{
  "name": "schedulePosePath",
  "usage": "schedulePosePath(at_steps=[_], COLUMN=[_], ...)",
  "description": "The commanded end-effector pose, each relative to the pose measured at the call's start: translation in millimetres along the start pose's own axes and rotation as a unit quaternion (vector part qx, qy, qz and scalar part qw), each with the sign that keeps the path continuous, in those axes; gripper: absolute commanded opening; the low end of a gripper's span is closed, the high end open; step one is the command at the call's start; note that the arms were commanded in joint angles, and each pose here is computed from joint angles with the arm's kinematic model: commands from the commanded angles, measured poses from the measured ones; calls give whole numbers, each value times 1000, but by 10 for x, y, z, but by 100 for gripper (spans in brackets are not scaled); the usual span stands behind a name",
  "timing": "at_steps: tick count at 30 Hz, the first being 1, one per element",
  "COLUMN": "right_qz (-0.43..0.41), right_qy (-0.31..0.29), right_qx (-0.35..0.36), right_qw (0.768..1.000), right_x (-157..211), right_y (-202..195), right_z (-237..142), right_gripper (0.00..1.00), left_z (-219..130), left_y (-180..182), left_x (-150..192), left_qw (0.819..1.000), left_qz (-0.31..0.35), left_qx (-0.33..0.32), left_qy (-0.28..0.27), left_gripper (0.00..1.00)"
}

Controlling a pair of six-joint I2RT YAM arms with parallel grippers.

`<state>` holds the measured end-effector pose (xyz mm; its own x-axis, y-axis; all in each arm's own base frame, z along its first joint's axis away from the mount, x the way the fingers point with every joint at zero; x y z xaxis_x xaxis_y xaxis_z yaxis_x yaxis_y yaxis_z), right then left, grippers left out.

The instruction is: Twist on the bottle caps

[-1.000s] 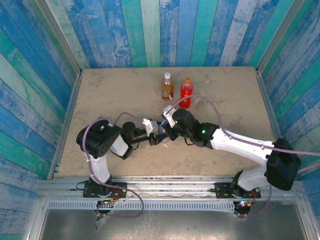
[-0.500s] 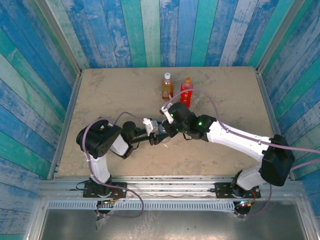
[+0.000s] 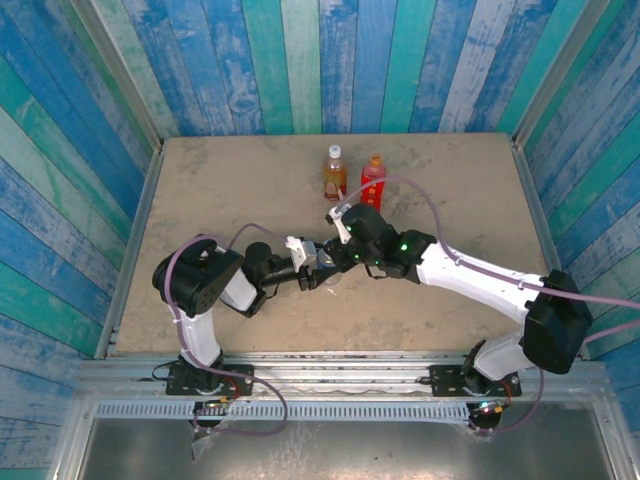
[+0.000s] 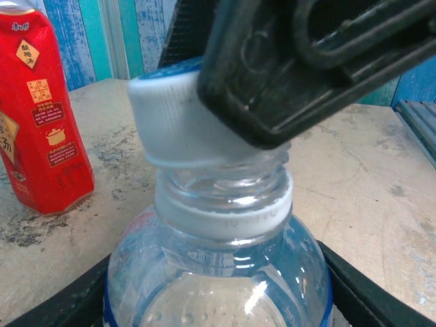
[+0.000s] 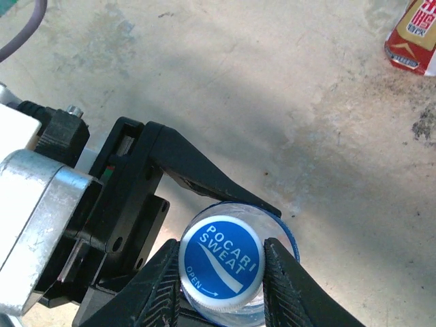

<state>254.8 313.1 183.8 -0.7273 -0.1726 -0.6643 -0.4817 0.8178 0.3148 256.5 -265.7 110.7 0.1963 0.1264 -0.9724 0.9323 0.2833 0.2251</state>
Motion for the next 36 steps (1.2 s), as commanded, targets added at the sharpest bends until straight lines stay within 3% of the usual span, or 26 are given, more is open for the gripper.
schedulePosePath(at_steps=[1, 16, 22, 36], right_qz=[-33, -117, -56, -53], right_qy=[40, -16, -22, -58], right_qx=[13, 8, 25, 26], right_qw=[999, 993, 998, 997], right_x=[379, 426, 461, 209], right_y=[-87, 64, -107, -60], right_z=[97, 67, 79, -60], right_gripper=[32, 32, 31, 46], left_z=[17, 26, 33, 31], left_y=[-147, -132, -136, -140], left_x=[148, 172, 172, 172], left_qw=[999, 998, 998, 998], left_qz=[-30, -36, -36, -37], left_qx=[32, 30, 32, 33], left_qy=[32, 39, 40, 40], left_gripper=[60, 60, 60, 60])
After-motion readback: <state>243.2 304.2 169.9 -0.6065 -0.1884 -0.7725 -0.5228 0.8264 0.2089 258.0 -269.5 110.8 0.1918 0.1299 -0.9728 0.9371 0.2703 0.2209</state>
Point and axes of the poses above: each hand's point on the last joint's axis, 136 mm out from that joint toward the fingers, its own z axis out along the fingers, its own y axis along the line the jaws close on, x = y × z, the point moved 2 cm from there along -z, back along the fingers, and after that the axes turned 12 degrees about z, right-handed, at the moved point
